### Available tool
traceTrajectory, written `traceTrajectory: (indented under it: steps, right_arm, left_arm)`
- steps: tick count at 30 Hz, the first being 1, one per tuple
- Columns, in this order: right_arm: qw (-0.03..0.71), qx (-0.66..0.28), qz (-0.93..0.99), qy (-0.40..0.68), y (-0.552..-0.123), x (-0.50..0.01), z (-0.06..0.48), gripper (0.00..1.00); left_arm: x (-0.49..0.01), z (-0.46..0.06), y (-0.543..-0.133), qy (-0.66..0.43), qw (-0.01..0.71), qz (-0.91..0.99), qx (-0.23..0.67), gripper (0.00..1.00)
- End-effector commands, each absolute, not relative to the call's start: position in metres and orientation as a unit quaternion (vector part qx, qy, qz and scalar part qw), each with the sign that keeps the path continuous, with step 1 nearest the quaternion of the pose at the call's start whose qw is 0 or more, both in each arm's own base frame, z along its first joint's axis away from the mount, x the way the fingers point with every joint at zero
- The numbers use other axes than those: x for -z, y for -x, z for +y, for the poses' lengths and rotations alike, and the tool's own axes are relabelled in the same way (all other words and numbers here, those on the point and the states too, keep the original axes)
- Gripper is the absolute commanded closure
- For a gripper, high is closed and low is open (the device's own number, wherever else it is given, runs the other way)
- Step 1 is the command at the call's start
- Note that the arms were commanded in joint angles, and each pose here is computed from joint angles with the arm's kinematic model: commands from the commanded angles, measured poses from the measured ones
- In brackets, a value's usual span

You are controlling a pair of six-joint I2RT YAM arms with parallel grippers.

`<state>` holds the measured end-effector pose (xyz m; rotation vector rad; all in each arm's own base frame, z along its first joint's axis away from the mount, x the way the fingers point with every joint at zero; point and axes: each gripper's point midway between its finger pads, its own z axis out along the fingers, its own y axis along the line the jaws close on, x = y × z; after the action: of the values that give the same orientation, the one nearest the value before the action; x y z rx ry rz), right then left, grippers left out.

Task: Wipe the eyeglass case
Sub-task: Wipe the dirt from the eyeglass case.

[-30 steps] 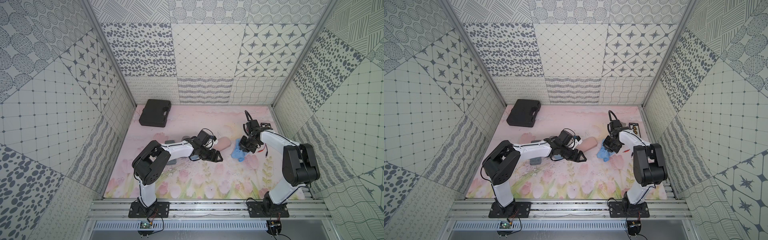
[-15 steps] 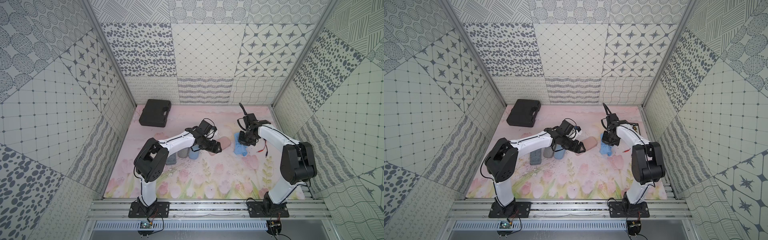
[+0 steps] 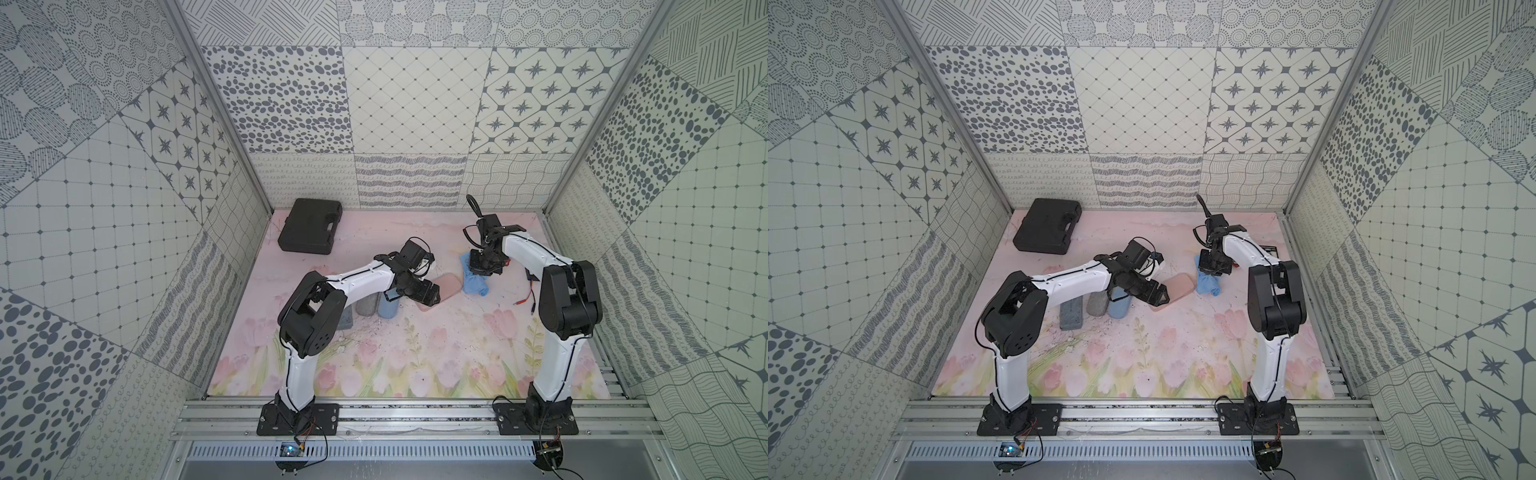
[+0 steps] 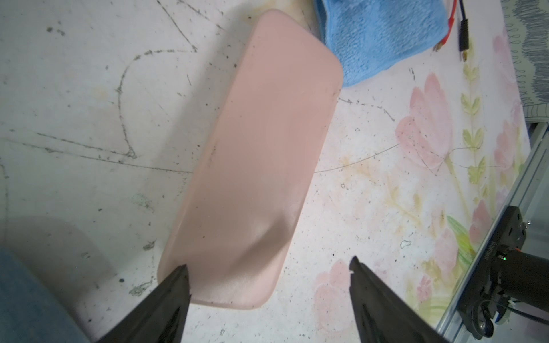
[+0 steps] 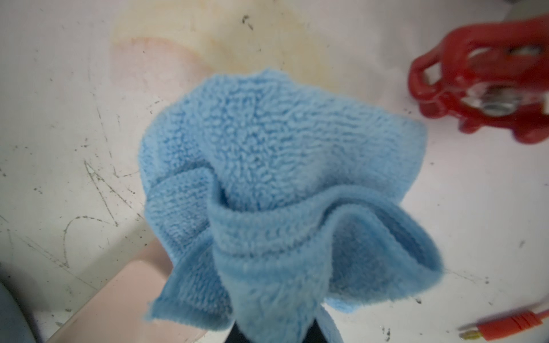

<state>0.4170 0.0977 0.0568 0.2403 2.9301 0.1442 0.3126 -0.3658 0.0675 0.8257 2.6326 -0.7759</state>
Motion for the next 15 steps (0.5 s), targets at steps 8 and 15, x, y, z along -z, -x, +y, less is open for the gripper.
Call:
traceTrajectory:
  steps: [8, 15]
  right_arm:
    - [0.051, -0.101, 0.993, -0.046, -0.354, -0.054, 0.124, 1.00]
    - [0.029, -0.130, 0.989, -0.058, -0.307, -0.059, 0.123, 1.00]
  left_arm:
    - [-0.050, -0.383, -0.261, -0.336, 0.080, 0.888, 0.303, 0.15]
    - [-0.058, -0.369, -0.234, -0.342, 0.068, 0.887, 0.303, 0.15]
